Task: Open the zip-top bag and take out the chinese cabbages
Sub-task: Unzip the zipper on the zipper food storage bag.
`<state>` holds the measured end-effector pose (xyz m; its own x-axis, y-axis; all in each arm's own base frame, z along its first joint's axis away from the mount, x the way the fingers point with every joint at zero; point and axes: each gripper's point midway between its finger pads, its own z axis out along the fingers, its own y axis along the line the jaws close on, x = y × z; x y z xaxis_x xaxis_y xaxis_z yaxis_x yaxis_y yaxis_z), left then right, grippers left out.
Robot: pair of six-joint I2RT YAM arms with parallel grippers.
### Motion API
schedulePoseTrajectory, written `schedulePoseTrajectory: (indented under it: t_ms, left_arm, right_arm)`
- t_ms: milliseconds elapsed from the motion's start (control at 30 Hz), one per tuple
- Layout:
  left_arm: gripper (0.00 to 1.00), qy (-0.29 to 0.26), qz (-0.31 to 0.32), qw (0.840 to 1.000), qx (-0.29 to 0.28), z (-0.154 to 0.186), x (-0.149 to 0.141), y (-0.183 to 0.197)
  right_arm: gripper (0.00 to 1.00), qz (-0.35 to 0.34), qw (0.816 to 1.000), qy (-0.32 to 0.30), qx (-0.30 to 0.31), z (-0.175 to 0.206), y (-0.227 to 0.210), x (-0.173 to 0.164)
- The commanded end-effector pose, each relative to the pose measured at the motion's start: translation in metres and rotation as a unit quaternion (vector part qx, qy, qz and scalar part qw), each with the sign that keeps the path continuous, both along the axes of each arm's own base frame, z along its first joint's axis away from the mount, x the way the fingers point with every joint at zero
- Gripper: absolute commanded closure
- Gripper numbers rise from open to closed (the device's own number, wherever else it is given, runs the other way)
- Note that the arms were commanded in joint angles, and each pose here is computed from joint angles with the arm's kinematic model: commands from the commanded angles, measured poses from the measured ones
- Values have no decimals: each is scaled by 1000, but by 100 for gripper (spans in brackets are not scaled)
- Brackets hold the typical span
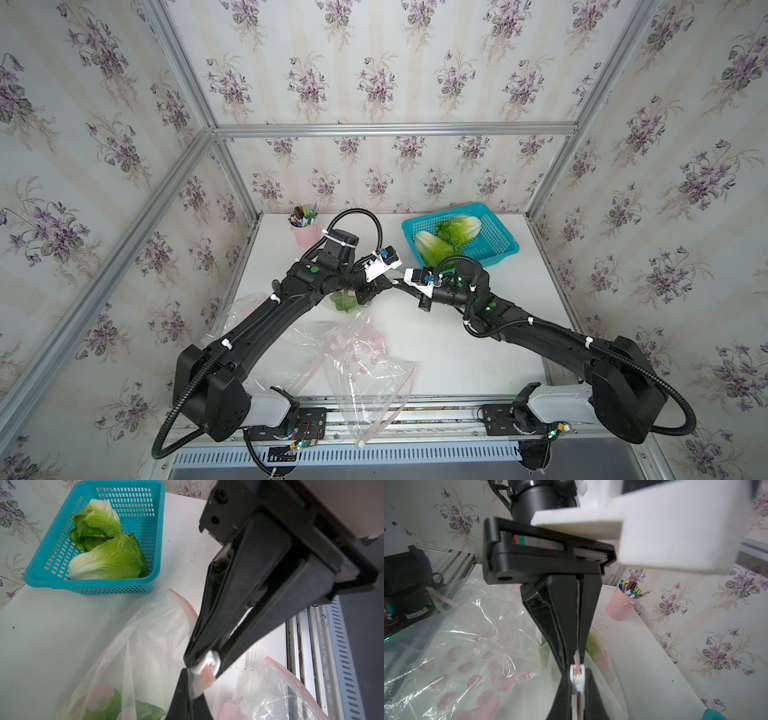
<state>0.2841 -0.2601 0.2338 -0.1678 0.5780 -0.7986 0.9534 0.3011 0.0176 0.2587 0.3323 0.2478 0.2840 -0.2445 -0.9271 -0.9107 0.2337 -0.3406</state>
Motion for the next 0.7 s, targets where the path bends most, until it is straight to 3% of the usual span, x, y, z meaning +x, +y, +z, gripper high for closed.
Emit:
schedulePoseTrajectory:
  t_ms: [0,533,567,600,633,667]
  left_arm:
    - [100,-6,-14,1000,-12,6,-4,-1]
    - [98,-1,-27,999,-30,10,-11,1]
    - [80,3,-28,999,-32,10,-11,0]
    - [49,10,-34,999,-36,9,-14,-2]
    - [34,13,-37,999,-37,8,-15,-4]
    - [29,13,-40,998,-35,6,-16,-5]
  right_arm:
    - [100,0,1000,-3,-10,-7,-1,0]
    - [100,-16,1000,-2,-14,-16,-9,6]
    - [100,-15,1000,-1,-13,-15,-9,6]
    - [100,-15,1000,-2,-12,-14,-9,6]
    - [100,-14,1000,-2,-10,-12,-8,6]
    - [100,-13,1000,-2,-8,-11,-8,6]
